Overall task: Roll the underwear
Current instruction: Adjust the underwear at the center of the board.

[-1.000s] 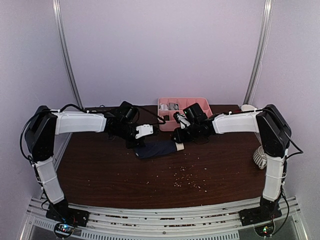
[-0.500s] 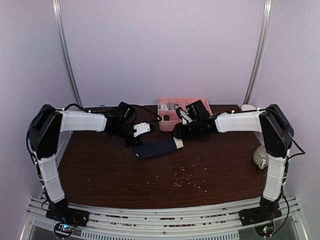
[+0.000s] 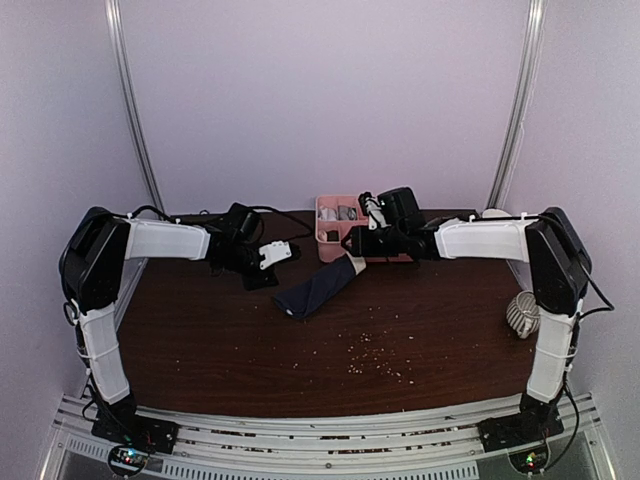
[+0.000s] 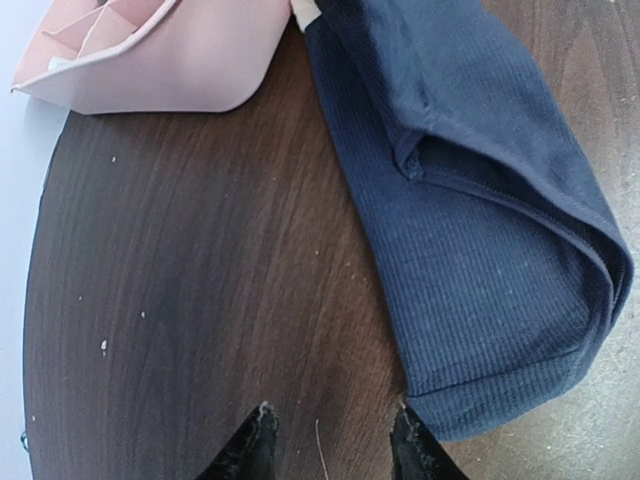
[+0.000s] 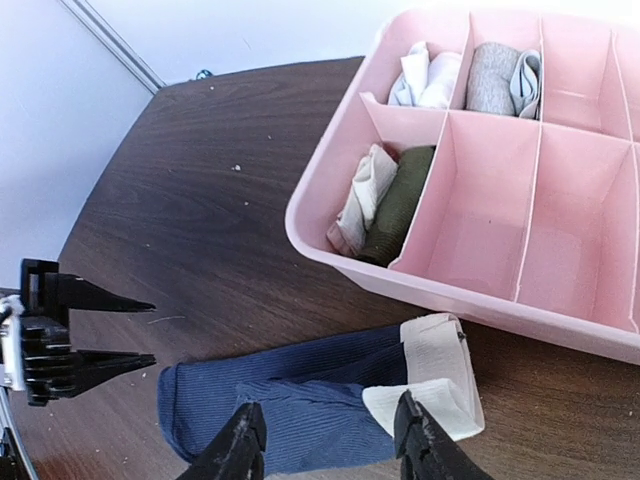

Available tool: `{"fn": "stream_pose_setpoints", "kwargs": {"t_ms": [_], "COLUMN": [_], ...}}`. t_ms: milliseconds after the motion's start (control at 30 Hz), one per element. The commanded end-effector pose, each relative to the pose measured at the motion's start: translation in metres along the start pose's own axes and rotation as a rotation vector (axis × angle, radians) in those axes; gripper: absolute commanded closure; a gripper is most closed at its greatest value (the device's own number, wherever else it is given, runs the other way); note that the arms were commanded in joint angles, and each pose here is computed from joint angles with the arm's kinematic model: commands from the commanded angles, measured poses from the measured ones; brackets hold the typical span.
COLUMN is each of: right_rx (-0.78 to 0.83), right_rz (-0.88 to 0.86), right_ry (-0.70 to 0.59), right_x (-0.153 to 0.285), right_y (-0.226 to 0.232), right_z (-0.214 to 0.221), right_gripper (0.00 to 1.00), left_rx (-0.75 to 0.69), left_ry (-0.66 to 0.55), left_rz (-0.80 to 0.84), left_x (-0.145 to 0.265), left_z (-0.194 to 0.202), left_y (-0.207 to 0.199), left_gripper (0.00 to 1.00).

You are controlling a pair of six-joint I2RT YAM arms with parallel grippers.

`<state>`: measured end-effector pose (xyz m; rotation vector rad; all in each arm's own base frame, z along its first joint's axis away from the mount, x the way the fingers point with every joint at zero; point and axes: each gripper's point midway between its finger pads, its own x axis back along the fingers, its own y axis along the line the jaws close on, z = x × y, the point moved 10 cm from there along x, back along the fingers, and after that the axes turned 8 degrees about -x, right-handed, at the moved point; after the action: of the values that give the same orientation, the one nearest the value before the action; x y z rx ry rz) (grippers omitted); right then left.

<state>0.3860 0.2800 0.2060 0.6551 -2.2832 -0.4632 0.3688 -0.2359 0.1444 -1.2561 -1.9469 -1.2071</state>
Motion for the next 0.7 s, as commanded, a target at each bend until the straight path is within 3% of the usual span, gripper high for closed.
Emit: {"fn": "stream_pose_setpoints", "kwargs": {"t_ms": [0,233,667], "right_rx": [-0.024,-0.032,-0.017], "right_rz": [0.026,0.054,0.062], "right_ry": [0.034,0.049,0.046], "right_x": [-0.025,-0.046,-0.069], "right_y": [-0.014,-0.022,-0.026], "right_z": [0.012,0.019,0.019], "right_gripper": [0.54,0.52,0.51], "left_rx": [-0.042,-0.096,-0.113], "left_ry": [-0.115,-0.22,-0.237], "left_rz": [0.008,0.1,0.156], "left_x": [0.016,0.018,-0.032], "left_z": [-0.019,-0.045,-0.083], "left_y": [0.007,-0.001,-0.019], "left_gripper": [0.58,0.54,0.53]}}
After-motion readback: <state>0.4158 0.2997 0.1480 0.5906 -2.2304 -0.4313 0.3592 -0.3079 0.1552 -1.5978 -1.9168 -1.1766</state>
